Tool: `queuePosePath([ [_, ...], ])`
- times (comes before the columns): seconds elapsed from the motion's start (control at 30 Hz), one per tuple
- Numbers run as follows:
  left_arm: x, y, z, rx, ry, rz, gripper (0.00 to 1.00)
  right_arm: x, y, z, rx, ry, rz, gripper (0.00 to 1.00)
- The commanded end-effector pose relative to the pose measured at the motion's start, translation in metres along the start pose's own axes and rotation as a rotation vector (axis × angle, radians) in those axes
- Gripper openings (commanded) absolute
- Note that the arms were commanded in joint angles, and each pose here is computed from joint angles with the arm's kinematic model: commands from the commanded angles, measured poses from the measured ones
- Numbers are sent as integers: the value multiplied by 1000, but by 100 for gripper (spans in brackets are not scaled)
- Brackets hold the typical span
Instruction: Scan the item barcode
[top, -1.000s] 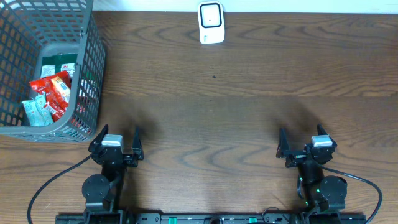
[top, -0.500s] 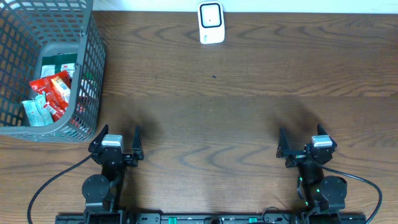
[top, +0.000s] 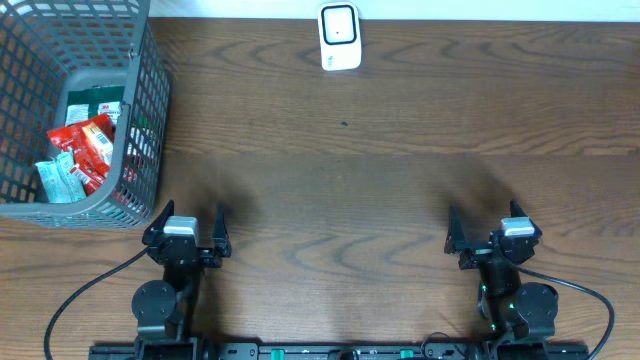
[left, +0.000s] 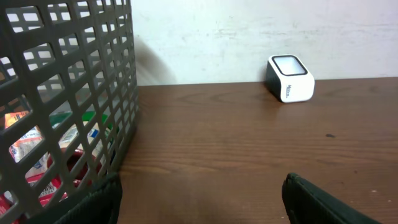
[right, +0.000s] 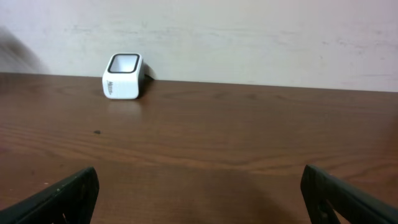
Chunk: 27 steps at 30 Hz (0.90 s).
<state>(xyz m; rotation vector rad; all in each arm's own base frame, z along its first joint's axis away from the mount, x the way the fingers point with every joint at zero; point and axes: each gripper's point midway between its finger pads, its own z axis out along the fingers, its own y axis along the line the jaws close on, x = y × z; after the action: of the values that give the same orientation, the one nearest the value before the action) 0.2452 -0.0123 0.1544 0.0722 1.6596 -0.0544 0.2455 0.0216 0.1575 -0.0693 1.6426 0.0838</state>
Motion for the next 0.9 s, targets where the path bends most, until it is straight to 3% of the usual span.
queuePosePath([
  [0.0, 13, -5, 0, 28, 46, 8, 83, 1, 1, 0, -5, 1, -4, 99],
  [0.87, 13, -5, 0, 29, 46, 7, 83, -2, 0, 0, -2, -8, -5, 99],
])
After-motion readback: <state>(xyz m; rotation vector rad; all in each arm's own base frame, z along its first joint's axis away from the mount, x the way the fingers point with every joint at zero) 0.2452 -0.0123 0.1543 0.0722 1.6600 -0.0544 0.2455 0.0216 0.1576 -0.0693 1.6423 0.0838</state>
